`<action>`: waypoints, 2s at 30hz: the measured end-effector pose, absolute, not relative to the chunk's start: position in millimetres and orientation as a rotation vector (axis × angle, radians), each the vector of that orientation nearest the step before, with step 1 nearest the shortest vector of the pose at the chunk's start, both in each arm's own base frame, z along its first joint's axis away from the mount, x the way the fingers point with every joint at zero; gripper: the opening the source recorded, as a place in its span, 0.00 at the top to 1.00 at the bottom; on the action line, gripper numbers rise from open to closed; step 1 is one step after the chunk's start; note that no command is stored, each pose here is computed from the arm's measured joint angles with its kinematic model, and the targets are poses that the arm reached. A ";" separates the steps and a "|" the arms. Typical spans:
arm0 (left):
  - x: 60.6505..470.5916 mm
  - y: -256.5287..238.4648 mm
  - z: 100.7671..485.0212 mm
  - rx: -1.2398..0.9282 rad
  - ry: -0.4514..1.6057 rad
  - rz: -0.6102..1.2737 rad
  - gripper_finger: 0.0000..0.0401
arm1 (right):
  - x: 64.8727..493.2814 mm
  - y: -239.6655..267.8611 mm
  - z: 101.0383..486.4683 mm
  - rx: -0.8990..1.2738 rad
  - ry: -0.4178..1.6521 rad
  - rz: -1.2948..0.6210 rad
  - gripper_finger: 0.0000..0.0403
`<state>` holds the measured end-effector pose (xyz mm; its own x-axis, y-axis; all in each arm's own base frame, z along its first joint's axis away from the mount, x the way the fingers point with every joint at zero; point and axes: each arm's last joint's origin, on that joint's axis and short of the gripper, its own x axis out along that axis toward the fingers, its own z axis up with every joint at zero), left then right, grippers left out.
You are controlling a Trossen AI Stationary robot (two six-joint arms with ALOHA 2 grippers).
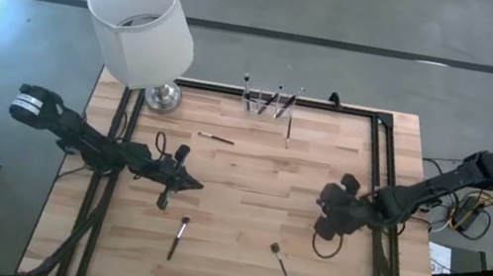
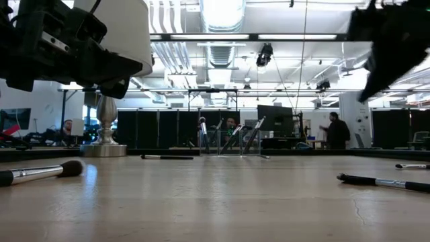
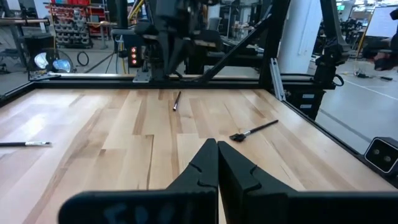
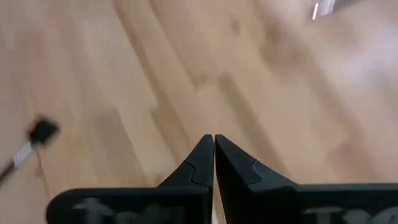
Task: Put items in baskets/containers
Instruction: Put the eyeshadow brush into the transparent organizer
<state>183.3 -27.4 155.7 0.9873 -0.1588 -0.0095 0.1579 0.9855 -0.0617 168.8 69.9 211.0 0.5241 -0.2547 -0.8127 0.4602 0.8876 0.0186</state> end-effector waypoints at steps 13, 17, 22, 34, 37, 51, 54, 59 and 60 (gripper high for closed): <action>183.2 -27.5 155.3 -0.062 0.018 -0.160 1.00 | 169.1 64.9 164.0 0.281 1.316 -0.441 0.73; 183.2 -27.5 155.3 -0.063 0.018 -0.160 1.00 | 173.1 59.6 160.0 0.269 1.347 -0.424 0.68; 183.2 -27.5 155.0 -0.063 0.021 -0.160 1.00 | 179.2 58.4 159.8 0.274 1.339 -0.343 0.65; 183.2 -27.4 154.6 -0.063 0.026 -0.159 1.00 | 171.4 56.3 140.6 0.278 1.373 -0.292 0.65; 183.2 -27.4 154.6 -0.063 0.026 -0.159 1.00 | 169.3 55.7 135.2 0.284 1.364 -0.286 0.66; 183.3 -27.4 154.7 -0.063 0.026 -0.159 1.00 | 169.8 56.3 133.2 0.308 1.349 -0.269 0.92; 183.3 -27.4 154.6 -0.063 0.026 -0.159 1.00 | 169.8 56.4 133.1 0.312 1.349 -0.269 0.92; 183.3 -27.6 154.7 -0.063 0.026 -0.160 1.00 | 173.9 58.1 137.1 0.313 1.340 -0.247 0.92; 183.3 -27.6 154.6 -0.063 0.026 -0.160 1.00 | 176.2 59.0 139.3 0.318 1.329 -0.236 0.92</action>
<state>183.3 -27.6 154.6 0.9869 -0.1603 -0.0206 0.1586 0.9852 -0.0645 176.2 59.0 139.3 0.2261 0.0116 -0.9740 0.3469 0.9334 0.0917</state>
